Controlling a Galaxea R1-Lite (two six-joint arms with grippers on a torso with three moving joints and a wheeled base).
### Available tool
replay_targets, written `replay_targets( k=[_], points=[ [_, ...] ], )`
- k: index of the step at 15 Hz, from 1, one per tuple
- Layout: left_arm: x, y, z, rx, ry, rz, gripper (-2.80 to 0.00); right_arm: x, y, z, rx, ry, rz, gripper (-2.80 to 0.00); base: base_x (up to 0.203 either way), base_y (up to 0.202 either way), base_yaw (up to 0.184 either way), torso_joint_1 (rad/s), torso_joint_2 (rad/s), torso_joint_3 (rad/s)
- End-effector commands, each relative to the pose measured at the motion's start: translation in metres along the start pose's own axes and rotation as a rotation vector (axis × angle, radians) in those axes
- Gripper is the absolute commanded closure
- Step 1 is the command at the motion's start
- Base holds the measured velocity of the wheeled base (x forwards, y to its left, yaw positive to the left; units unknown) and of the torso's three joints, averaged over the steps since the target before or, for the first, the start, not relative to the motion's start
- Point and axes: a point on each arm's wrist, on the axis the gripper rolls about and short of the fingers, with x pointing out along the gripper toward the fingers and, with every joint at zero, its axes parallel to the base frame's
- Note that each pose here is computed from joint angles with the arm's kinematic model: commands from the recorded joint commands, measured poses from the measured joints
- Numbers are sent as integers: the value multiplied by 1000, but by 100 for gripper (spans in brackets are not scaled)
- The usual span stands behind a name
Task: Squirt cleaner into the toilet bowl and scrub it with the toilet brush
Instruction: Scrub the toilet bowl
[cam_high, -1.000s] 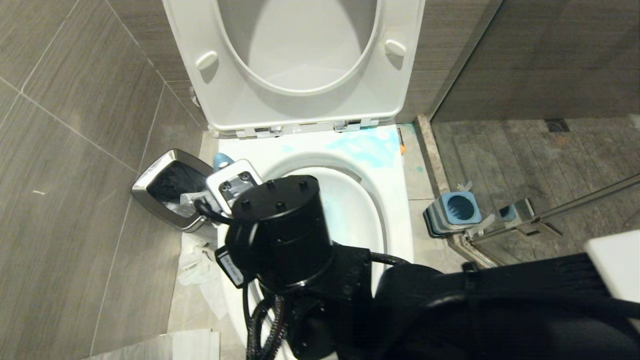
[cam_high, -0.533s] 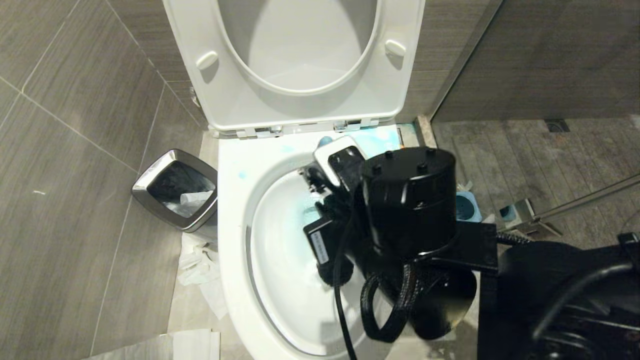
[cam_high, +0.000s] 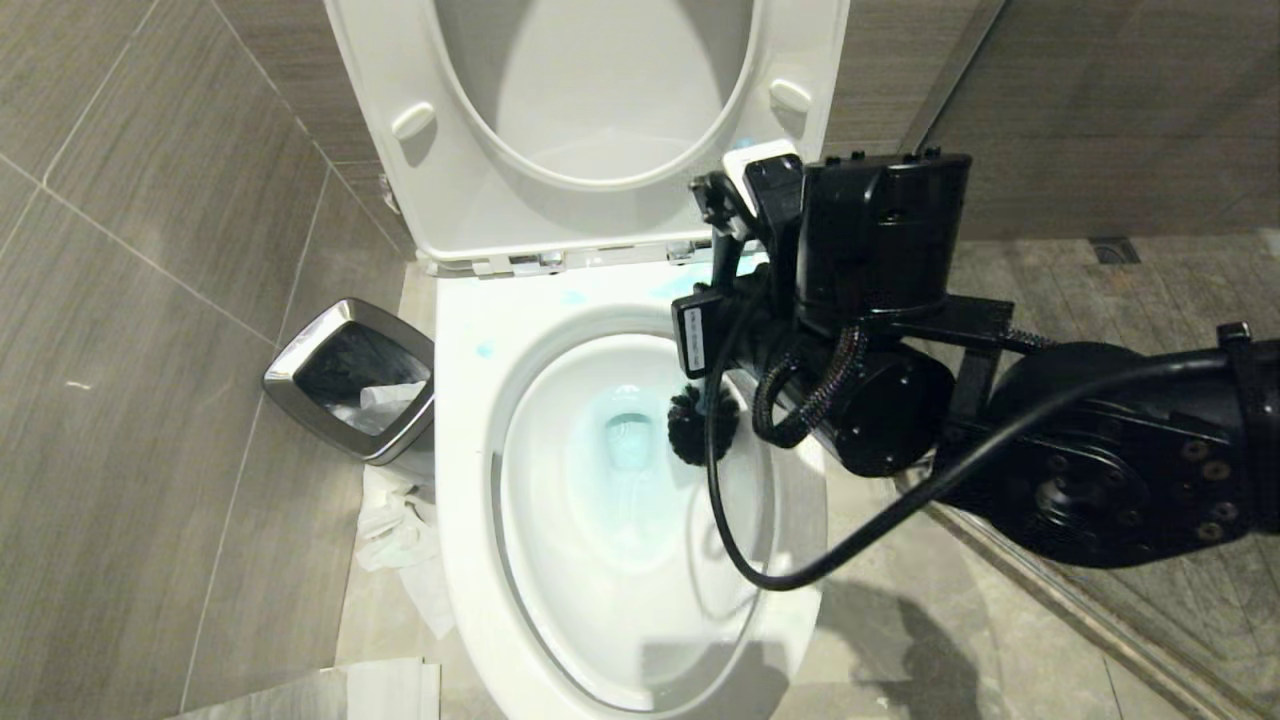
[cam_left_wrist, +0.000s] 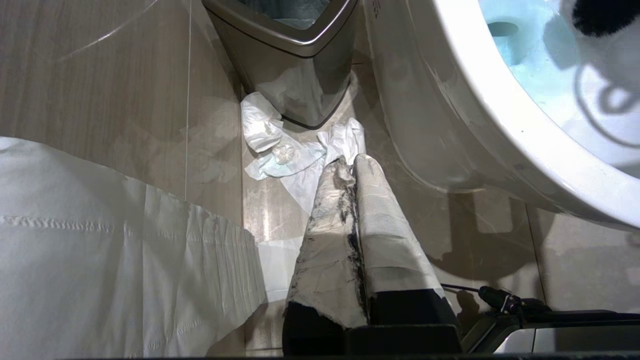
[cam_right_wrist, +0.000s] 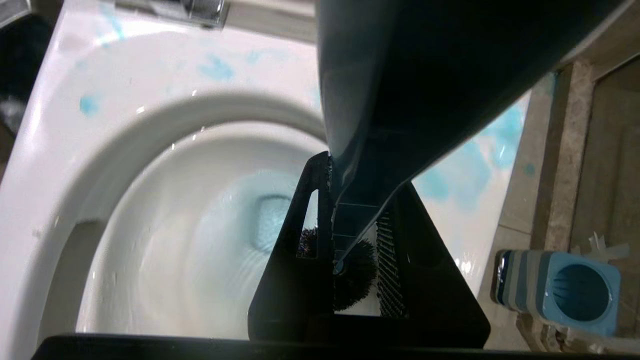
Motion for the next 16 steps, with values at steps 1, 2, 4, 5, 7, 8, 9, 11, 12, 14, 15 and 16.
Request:
replay_targets(
  k=[1, 2, 4, 5, 7, 8, 9, 11, 12, 14, 15, 16],
  points=[
    [0, 0, 0, 0, 1, 1, 0, 25, 14, -5, 6, -10, -10, 0, 0, 0, 0, 0, 0, 0],
    [0, 0, 0, 0, 1, 1, 0, 33, 20, -6, 11, -18, -10, 0, 0, 0, 0, 0, 0, 0],
    [0, 0, 0, 0, 1, 1, 0, 43, 34, -7, 12, -38, 1, 0, 0, 0, 0, 0, 0, 0],
    [0, 0, 0, 0, 1, 1, 0, 44, 44, -8, 9, -46, 14, 0, 0, 0, 0, 0, 0, 0],
    [0, 0, 0, 0, 1, 1, 0, 44, 61, -15, -4, -38, 45, 0, 0, 0, 0, 0, 0, 0],
    [0, 0, 0, 0, 1, -1, 0, 49, 66, -25, -15, -21, 48, 0, 0, 0, 0, 0, 0, 0],
    [0, 0, 0, 0, 1, 1, 0, 54, 71, -35, -25, -5, 50, 0, 0, 0, 0, 0, 0, 0],
    [0, 0, 0, 0, 1, 1, 0, 69, 80, -59, -40, 16, 43, 0, 0, 0, 0, 0, 0, 0],
    [0, 0, 0, 0, 1, 1, 0, 76, 81, -70, -45, 21, 35, 0, 0, 0, 0, 0, 0, 0],
    [0, 0, 0, 0, 1, -1, 0, 90, 81, -90, -63, 42, 16, 0, 0, 0, 0, 0, 0, 0],
    [0, 0, 0, 0, 1, 1, 0, 94, 82, -96, -67, 50, 13, 0, 0, 0, 0, 0, 0, 0],
    [0, 0, 0, 0, 1, 1, 0, 97, 84, -98, -65, 46, 8, 0, 0, 0, 0, 0, 0, 0]
  ],
)
